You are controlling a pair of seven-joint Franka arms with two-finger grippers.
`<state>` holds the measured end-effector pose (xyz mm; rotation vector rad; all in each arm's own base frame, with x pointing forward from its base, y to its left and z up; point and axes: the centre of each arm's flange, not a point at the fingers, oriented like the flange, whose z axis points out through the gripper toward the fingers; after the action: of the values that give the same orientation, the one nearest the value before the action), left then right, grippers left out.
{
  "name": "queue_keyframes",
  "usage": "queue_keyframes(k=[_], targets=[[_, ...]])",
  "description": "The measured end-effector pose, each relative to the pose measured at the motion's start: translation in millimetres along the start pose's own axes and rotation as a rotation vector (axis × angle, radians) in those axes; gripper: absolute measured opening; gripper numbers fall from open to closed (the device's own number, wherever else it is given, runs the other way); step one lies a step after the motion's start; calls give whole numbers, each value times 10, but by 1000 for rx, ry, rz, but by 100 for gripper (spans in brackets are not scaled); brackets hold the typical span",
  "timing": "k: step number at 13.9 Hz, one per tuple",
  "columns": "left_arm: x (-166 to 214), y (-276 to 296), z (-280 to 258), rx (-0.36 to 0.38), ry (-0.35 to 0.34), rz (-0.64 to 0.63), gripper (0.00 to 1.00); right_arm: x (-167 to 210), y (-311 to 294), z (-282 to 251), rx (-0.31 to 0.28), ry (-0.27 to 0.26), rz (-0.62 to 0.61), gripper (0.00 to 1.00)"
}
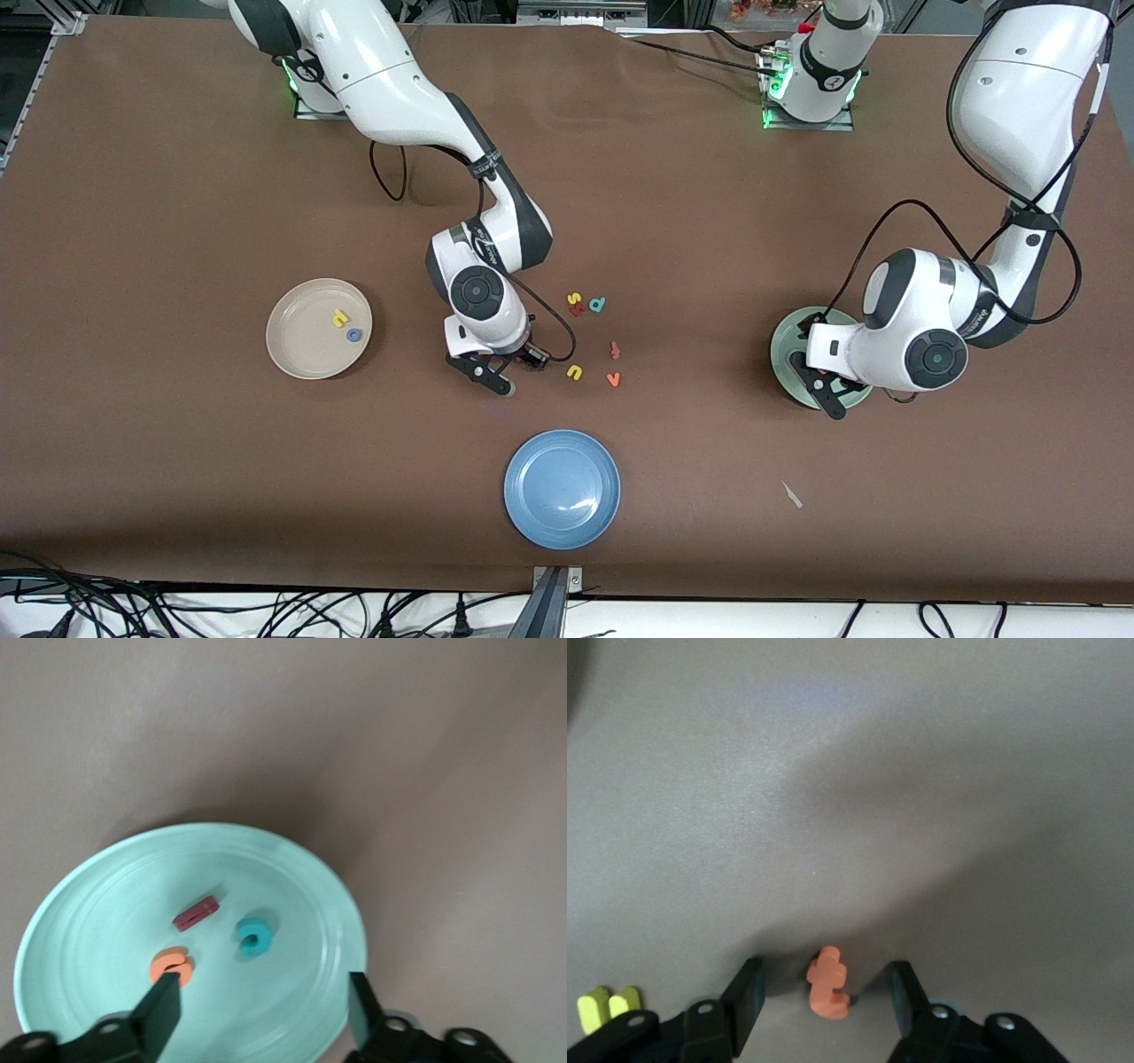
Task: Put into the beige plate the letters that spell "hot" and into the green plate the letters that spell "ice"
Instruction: 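Release the e and raise the left arm while the right gripper grasps the t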
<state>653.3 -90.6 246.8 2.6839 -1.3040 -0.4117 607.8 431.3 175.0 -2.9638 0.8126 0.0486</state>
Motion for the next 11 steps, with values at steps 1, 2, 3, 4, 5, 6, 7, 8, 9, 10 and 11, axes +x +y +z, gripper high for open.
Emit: queue_keyframes(k=[1,2,3,4,5,6,7,8,9,10,11], targets=[[22,74,-124,-3,-9,-23,99,-2,0,1,1,-2,2,59],[47,175,-287,-1,-15,-59,100,-6,-4,-1,2,-4,2,56],[69,301,-480,6,-19,-104,100,-8,-5,-1,2,-4,2,56],[71,433,-700,18,-22,-155,100,-11,-16,-12,6,-4,2,48],[39,561,-949,35,-24,-214,100,-19,-26,-19,9,-4,0,39],[-21,677,-1208,55,-23,-274,100,-21,-27,-17,9,-5,0,39],[-101,792,-1467,78,-20,-327,100,-23,-35,-26,11,-5,0,34],[-188,905,-1697,99,-16,-370,100,-24,-47,-45,15,-4,-1,22],[-271,1025,-1900,119,-11,-400,100,-29,-54,-56,16,-5,-2,19],[-335,1154,-2071,137,-6,-421,100,-31,-53,-43,15,-6,-2,19],[-378,1272,-2219,153,2,-433,100,-31,-53,-44,15,-6,-2,19]])
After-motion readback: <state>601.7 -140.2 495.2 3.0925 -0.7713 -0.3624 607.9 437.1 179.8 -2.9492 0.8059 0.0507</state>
